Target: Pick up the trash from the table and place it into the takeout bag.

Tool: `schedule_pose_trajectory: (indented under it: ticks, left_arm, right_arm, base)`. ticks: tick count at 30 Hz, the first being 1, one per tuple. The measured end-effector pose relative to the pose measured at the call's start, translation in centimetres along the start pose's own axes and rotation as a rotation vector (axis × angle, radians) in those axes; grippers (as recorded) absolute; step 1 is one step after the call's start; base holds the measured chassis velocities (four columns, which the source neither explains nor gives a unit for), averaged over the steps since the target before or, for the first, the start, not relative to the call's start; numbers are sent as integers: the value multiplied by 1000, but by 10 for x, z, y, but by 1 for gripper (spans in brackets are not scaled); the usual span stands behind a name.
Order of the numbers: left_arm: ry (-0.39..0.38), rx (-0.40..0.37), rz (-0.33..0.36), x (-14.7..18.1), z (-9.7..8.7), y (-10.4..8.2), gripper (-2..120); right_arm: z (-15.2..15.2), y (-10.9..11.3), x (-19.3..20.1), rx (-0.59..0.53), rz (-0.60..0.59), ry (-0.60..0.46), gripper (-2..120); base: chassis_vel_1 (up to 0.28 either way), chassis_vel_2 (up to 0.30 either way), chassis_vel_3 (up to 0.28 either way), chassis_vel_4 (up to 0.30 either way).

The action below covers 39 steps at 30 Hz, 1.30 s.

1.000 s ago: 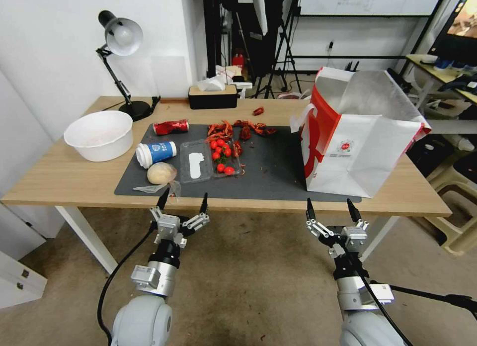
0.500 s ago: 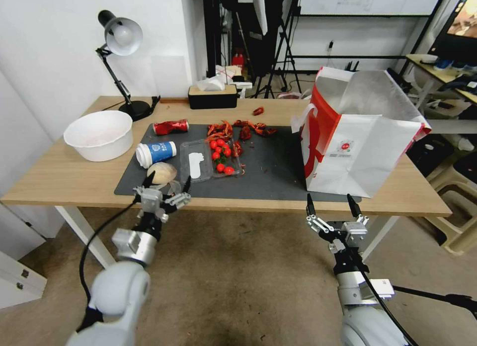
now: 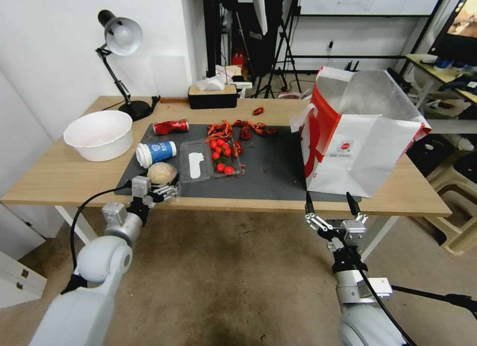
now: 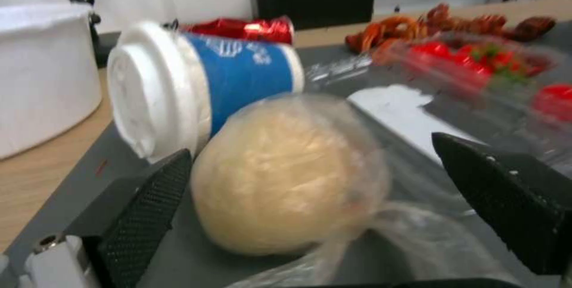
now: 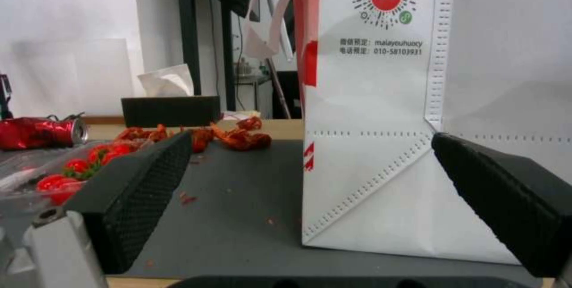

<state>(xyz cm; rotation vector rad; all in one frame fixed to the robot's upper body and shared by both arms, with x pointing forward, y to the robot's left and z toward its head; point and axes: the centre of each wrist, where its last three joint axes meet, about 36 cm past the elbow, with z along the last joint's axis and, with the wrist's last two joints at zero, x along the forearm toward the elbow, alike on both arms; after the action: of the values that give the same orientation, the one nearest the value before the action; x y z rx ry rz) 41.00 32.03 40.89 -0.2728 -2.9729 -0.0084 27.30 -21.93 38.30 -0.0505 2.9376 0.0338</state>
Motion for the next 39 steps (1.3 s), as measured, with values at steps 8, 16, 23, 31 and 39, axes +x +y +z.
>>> schedule_pose_trajectory:
  ticks: [8,16,23,31,39]
  left_arm:
    - [46,6,-6,-11,-1,10,85]
    - [47,5,-7,-14,-1,11,57]
    - [44,-16,14,-13,2,15,30]
    - [-63,-33,112,-13,-4,27,5]
    - [-278,-14,370,-20,-26,42,5]
  right_arm:
    - [3,0,0,5,5,4,100]
    - [5,0,1,7,8,3,100]
    - [5,0,1,11,9,2,100]
    - [6,0,2,9,13,2,100]
    - [7,1,3,7,18,4,100]
  base:
    - [0,0,0,0]
    - [0,0,0,0]
    - [0,0,0,0]
    - [0,0,0,0]
    - [0,0,0,0]
